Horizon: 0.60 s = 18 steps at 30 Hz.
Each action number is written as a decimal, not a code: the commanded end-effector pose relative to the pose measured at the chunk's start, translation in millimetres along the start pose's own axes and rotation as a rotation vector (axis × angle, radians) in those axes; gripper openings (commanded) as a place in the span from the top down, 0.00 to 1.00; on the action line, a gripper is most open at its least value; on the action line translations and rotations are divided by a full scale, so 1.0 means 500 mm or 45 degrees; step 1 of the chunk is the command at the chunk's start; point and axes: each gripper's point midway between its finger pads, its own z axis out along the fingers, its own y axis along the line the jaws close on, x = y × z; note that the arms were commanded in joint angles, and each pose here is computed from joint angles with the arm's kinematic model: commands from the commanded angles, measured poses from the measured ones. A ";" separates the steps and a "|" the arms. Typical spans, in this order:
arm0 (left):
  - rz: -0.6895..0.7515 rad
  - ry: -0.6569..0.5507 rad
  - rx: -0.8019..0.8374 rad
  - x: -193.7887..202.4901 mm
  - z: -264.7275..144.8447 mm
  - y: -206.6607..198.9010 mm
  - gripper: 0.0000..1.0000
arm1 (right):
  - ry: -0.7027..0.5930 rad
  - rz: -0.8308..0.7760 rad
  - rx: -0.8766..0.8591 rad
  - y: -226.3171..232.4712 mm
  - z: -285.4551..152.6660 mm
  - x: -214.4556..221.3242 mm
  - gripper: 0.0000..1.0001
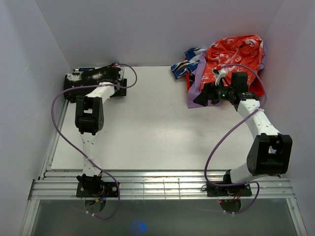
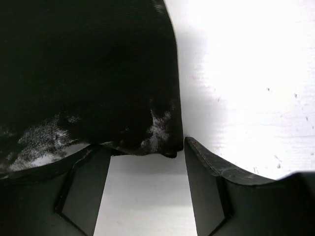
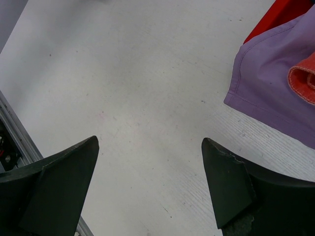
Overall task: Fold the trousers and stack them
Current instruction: Neatly place the folded trousers to the corner
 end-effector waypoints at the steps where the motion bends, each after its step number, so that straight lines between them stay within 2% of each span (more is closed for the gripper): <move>1: 0.182 0.040 0.041 0.022 0.043 0.016 0.29 | -0.055 -0.050 -0.007 0.010 -0.013 -0.026 0.10; 5: 0.277 0.075 0.090 0.032 0.041 0.014 0.28 | -0.059 -0.056 -0.004 0.013 -0.016 -0.028 0.10; 11: 0.237 0.111 0.101 0.066 -0.072 0.052 0.26 | -0.068 -0.062 -0.010 0.018 -0.020 -0.027 0.10; 13: 0.183 0.145 0.117 0.093 -0.110 0.086 0.26 | -0.075 -0.056 -0.020 0.022 -0.020 -0.029 0.10; 18: 0.099 0.220 0.085 0.158 -0.123 0.197 0.26 | -0.079 -0.058 -0.026 0.025 -0.021 -0.032 0.10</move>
